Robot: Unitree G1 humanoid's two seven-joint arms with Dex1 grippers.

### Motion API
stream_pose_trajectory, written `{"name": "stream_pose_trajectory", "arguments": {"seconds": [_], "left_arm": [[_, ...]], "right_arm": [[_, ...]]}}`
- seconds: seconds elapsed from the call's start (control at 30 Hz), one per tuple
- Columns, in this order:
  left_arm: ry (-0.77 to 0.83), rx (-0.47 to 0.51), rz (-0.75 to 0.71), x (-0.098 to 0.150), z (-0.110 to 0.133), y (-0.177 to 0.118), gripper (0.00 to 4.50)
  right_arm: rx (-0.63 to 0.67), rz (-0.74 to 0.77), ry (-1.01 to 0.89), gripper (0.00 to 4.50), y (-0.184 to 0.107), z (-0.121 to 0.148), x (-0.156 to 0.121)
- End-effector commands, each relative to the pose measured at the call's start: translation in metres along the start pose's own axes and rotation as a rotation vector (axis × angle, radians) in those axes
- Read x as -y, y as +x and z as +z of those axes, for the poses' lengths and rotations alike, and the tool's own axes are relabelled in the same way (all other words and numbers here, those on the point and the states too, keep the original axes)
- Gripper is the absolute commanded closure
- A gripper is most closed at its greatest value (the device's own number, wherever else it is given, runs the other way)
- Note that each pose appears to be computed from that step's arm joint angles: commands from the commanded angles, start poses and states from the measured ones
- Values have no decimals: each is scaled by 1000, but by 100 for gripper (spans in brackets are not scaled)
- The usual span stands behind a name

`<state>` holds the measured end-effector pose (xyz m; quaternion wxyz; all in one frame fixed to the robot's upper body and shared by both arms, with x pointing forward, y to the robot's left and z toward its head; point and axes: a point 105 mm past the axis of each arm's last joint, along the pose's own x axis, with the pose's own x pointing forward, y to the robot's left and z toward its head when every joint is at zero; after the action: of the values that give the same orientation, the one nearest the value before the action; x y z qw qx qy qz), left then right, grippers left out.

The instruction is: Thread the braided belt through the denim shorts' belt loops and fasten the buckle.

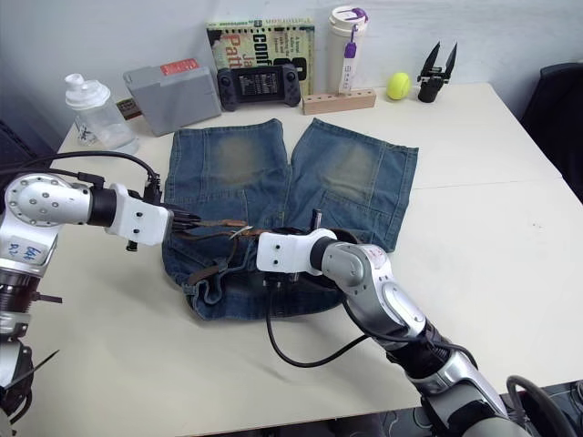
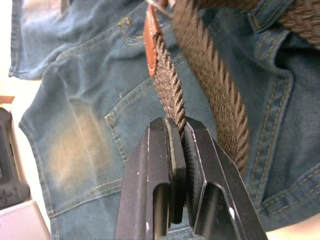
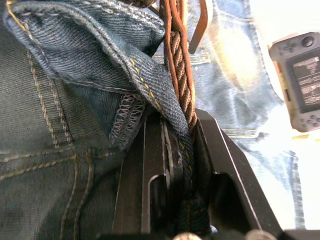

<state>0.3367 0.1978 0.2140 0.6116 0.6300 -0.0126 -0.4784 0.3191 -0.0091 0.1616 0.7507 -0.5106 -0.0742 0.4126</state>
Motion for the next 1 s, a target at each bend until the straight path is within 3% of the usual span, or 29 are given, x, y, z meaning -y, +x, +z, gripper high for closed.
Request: {"name": "stream_pose_trajectory", "arguments": {"seconds": [0.03, 0.6, 1.0], "left_arm": [[40, -30, 53, -9, 4, -13, 450], [34, -41, 23, -3, 4, -12, 450], [28, 29, -26, 7, 14, -5, 450]], "right_arm": [[27, 3, -39, 445, 1, 11, 4], [77, -38, -55, 445, 2, 21, 14], [96, -102, -59, 445, 2, 25, 25]]}}
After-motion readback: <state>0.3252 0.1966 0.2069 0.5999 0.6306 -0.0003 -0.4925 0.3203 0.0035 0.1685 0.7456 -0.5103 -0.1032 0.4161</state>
